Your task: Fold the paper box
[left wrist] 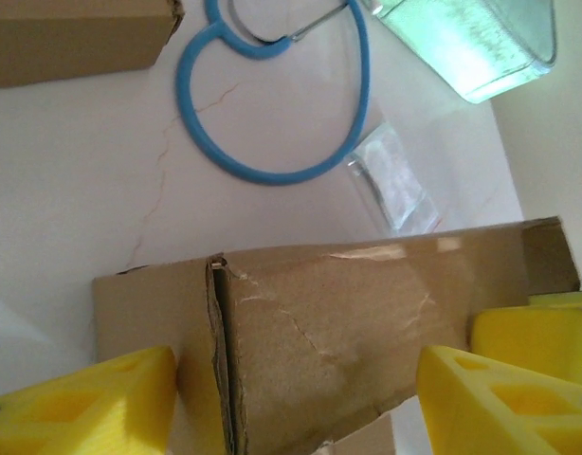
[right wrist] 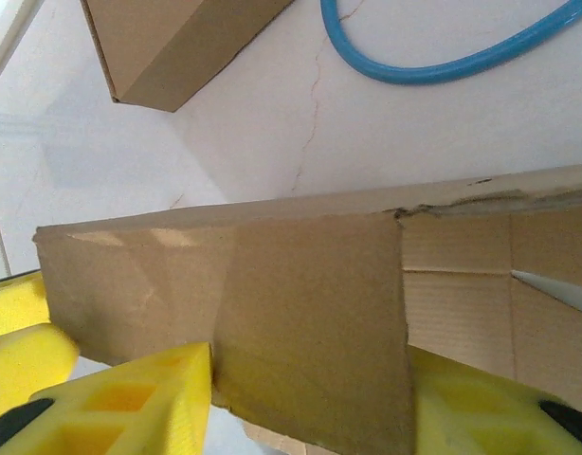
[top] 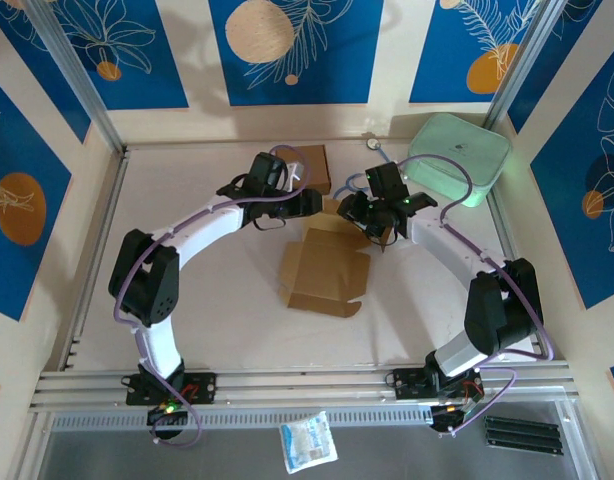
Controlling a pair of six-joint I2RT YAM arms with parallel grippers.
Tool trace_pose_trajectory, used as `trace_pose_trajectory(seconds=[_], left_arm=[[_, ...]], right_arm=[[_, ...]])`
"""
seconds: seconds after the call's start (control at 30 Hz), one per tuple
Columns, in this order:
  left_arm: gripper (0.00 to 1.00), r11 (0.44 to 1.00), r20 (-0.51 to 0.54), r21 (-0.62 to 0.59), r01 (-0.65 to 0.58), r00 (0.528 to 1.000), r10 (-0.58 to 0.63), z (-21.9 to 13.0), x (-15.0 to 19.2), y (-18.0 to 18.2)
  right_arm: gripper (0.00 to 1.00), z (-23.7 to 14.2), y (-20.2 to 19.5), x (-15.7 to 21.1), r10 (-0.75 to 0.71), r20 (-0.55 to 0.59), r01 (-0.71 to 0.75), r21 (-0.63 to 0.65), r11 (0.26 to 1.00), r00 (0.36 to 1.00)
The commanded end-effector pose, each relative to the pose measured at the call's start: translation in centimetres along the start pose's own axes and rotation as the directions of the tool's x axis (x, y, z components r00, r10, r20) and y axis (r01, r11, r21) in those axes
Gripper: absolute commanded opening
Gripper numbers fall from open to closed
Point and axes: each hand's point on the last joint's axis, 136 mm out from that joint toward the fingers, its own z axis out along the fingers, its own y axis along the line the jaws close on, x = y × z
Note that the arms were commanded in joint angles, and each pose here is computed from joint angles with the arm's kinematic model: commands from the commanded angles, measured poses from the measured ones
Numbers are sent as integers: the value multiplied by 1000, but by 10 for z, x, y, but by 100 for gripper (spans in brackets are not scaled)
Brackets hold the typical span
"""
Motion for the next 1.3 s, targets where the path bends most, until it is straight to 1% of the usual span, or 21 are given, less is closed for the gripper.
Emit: trace_pose_trajectory(seconds=[0.0,0.07,0.17,0.37,0.5,0.6,0.77,0.83,0.9,1.0,1.07,1.13,1.27], left_arm=[[66,999,-26,9,-41,999,41,-3,11,-11],[66,999,-30,7,-38,999,39,-1,12,-9],[67,999,-30,-1,-38,999,38,2,12,-6],[67,999,-33,-3,-36,999,35,4,11,-6],[67,999,-32,-4,-40,999,40,5,11,-6],[67,999,-31,-3,-40,999,39,4,10,-6],[66,999,-30,-1,-46,998,46,5,9,-7],[66,999,-38,-11,-48,998,47,7,10,-4],[66,998,-46,-25,-55,997,54,10,12,0],[65,997,-64,-38,-62,996,59,13,18,6],[65,997,-71,-41,-59,996,56,14,21,8],[65,997,-74,-41,-61,996,58,14,23,9],[64,997,-79,-43,-65,995,61,14,24,10]], right_arm=[[46,-11,13,-2,-29,12,30,-44,999,1000],[47,-17,15,-3,-37,15,37,-54,998,999],[56,-28,13,-4,-49,34,51,-39,998,998],[69,-56,0,-5,-80,78,79,13,997,994],[71,-74,-11,4,-92,98,89,34,995,991],[71,-78,-29,21,-79,108,73,61,995,991],[71,-59,-53,48,-104,104,95,87,992,989],[74,-45,-62,53,-115,102,104,101,989,988],[79,-33,-69,53,-108,104,95,119,988,989],[94,-12,-77,47,-128,117,110,155,982,985],[100,-2,-77,41,-148,120,127,165,978,982],[99,6,-78,33,-165,139,140,175,975,976],[99,21,-75,22,-174,170,152,136,979,970]])
